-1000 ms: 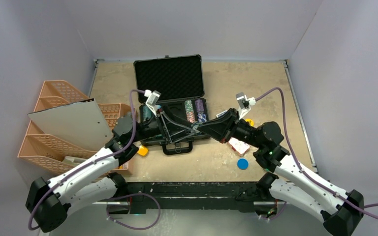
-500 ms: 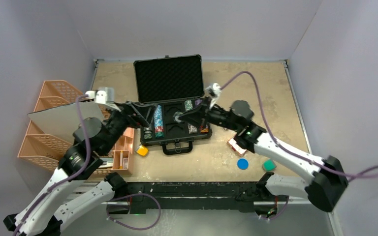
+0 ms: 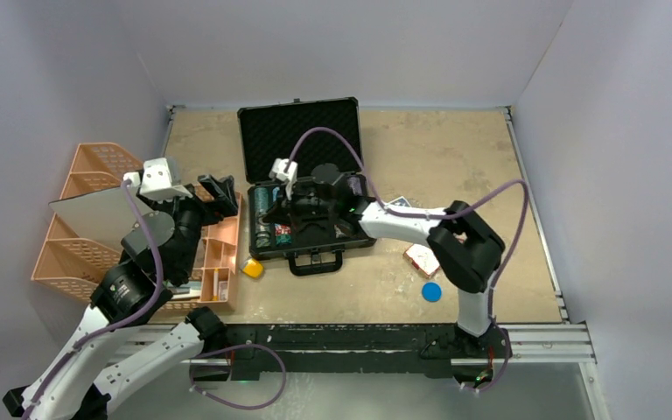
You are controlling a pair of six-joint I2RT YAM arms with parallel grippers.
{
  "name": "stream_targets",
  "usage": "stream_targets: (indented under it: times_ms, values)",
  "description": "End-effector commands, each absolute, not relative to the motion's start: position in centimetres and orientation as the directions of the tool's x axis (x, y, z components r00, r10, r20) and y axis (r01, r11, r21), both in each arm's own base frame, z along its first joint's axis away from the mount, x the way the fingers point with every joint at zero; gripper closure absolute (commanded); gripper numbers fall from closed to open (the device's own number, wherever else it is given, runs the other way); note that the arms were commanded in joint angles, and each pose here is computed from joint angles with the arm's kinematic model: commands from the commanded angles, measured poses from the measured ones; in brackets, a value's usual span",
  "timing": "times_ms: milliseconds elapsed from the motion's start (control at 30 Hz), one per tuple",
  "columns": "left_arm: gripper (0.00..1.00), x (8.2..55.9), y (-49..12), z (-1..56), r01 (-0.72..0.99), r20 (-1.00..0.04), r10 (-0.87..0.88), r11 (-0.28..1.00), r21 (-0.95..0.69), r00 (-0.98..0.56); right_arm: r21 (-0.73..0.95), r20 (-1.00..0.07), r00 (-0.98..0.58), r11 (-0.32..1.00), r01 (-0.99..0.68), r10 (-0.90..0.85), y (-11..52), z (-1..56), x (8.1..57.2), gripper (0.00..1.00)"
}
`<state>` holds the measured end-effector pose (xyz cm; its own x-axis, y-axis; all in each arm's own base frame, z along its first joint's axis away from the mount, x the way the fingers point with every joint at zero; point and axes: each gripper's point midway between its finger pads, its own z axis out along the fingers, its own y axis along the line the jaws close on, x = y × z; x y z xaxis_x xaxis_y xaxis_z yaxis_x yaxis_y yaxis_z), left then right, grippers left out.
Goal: Pack up texas hold em set
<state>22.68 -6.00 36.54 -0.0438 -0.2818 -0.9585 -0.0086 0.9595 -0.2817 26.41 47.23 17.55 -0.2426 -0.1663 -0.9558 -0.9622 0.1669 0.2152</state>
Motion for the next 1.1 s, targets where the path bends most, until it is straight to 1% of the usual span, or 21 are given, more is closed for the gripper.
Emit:
stream_targets:
  times_ms: [0,100,200,500,667,867,1067]
  values:
    - [0.16,22.9,-4.3,35.5,-0.108,-0.976,-0.212,0.972,-0.207,-0.040,0.114,-0.980,-0.125,0.077,-0.990,-0.155,50.1,18.8,26.5,1.00]
    - [0.16,23.0,-4.1,35.0,-0.122,-0.979,-0.200,0.973,-0.193,-0.048,0.055,-0.983,-0.062,0.049,-0.997,-0.170,50.6,17.4,26.7,1.00]
    - [0.16,22.9,-3.7,35.3,-0.138,-0.979,-0.199,0.972,-0.193,-0.036,0.014,-0.990,-0.020,0.039,-0.999,-0.141,50.5,16.6,26.7,1.00]
    - [0.14,22.6,-3.5,35.4,-0.130,-0.976,-0.219,0.968,-0.215,-0.015,-0.026,-0.985,0.018,0.043,-0.999,-0.174,50.7,14.3,27.2,1.00]
    - [0.09,22.6,-3.4,35.5,-0.130,-0.974,-0.225,0.966,-0.223,-0.007,-0.049,-0.981,0.039,0.049,-0.998,-0.189,50.3,12.9,27.3,1.00]
    - [0.08,22.7,-3.5,35.5,-0.128,-0.974,-0.225,0.967,-0.222,-0.006,-0.083,-0.981,0.064,0.095,-0.992,-0.185,50.0,12.0,27.8,1.00]
    - [0.07,22.7,-3.5,35.3,-0.133,-0.976,-0.220,0.967,-0.217,-0.009,-0.103,-0.977,0.084,0.089,-0.991,-0.196,49.9,11.0,27.7,1.00]
